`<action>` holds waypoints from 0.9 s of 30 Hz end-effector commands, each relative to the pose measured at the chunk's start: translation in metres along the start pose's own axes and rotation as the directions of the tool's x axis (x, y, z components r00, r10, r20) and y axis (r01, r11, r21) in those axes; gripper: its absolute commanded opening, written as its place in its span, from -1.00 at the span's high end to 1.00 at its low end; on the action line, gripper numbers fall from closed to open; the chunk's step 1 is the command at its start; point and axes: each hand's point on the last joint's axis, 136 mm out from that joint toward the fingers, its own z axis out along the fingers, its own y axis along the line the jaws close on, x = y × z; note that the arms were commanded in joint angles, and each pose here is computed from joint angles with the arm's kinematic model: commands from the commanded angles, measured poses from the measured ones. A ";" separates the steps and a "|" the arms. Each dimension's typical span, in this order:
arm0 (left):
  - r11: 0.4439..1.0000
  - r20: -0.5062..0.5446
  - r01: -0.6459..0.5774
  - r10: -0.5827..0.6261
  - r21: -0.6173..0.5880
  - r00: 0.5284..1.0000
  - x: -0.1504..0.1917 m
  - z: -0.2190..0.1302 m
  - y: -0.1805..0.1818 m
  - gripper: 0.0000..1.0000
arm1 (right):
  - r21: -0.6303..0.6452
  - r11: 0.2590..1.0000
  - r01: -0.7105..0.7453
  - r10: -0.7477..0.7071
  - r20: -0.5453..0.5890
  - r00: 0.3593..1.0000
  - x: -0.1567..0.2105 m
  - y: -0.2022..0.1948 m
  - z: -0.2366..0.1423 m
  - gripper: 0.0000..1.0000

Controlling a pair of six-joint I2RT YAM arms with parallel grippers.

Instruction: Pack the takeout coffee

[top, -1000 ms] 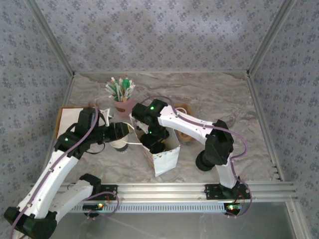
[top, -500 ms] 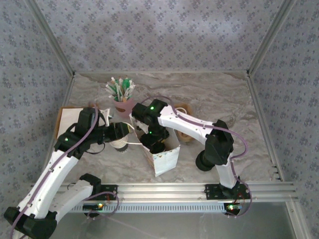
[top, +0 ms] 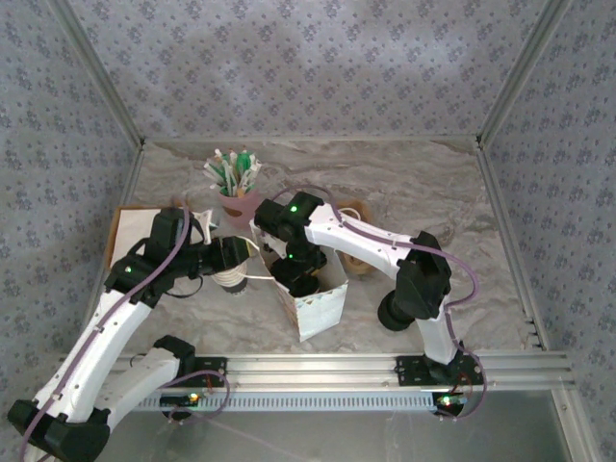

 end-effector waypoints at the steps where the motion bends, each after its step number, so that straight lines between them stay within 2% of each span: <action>1: 0.999 0.041 -0.040 0.039 0.031 0.998 -0.011 -0.008 -0.014 0.02 | 0.001 1.000 0.005 -0.005 -0.040 0.999 0.007 -0.002 0.005 -0.46; 27: 0.999 0.042 -0.038 0.037 0.030 0.998 -0.012 -0.008 -0.014 0.01 | 0.001 1.000 0.004 -0.004 -0.036 0.999 0.008 -0.002 0.004 -0.46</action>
